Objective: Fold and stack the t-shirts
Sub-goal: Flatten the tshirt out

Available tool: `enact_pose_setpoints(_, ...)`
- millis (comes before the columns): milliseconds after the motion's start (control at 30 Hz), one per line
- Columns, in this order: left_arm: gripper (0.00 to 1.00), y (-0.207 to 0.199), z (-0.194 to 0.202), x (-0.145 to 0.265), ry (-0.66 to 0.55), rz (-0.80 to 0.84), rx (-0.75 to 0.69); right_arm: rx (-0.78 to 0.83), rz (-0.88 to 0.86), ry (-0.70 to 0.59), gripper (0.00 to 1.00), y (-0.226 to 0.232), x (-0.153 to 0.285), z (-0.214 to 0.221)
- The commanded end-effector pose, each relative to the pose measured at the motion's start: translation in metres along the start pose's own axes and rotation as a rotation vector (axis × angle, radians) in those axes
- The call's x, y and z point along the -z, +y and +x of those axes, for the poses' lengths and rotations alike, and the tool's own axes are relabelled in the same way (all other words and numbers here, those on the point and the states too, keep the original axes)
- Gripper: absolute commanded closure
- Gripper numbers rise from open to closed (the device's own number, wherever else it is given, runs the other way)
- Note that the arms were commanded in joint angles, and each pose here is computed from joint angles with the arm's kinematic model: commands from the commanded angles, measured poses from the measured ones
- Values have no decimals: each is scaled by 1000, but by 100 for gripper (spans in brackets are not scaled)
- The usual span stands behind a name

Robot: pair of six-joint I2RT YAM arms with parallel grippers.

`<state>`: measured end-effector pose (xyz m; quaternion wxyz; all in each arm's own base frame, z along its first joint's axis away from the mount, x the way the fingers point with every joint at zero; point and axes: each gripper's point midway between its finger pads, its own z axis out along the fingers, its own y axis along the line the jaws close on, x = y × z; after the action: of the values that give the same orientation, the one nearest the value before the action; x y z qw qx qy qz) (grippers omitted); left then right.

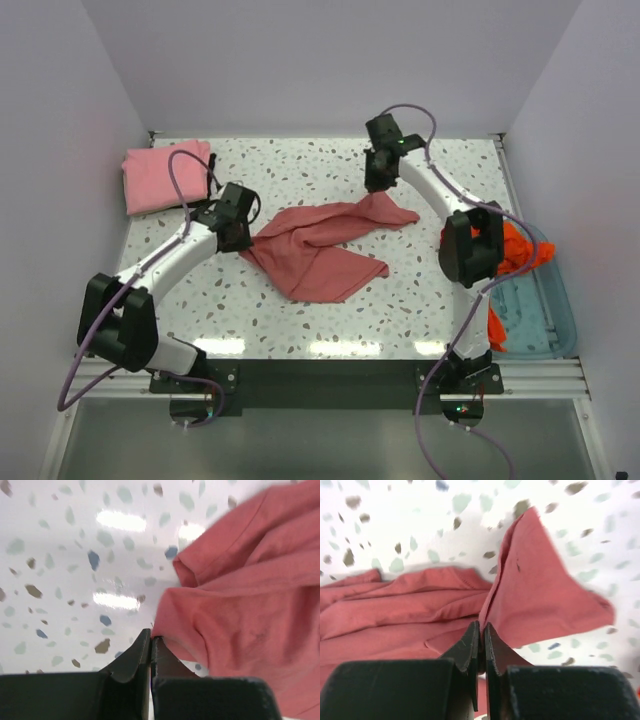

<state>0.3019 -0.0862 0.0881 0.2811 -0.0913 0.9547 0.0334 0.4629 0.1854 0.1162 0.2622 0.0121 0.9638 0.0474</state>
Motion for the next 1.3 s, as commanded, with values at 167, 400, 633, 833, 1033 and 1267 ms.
enact_pose_setpoints(167,100,8,-168,70,-358,-64,-44,-125,19,-331,100,-70,142,-100)
enact_pose_setpoints(400,100,10,-269,160,-635,-86,-60,-113,94,-609,100,-93,256,-139)
enact_pose_setpoints(633,100,31,-306,275,-933,-26,-1,-102,111,-951,100,-111,384,-148)
enact_pose_setpoints(833,100,64,-300,377,-1182,45,94,-77,40,-1253,100,-115,489,-129)
enact_pose_setpoints(1033,100,92,-281,465,-1416,153,185,-48,-85,-1527,100,-112,590,-89)
enact_pose_setpoints(1267,100,113,-259,513,-1556,213,242,-59,-148,-1685,100,-113,655,-74)
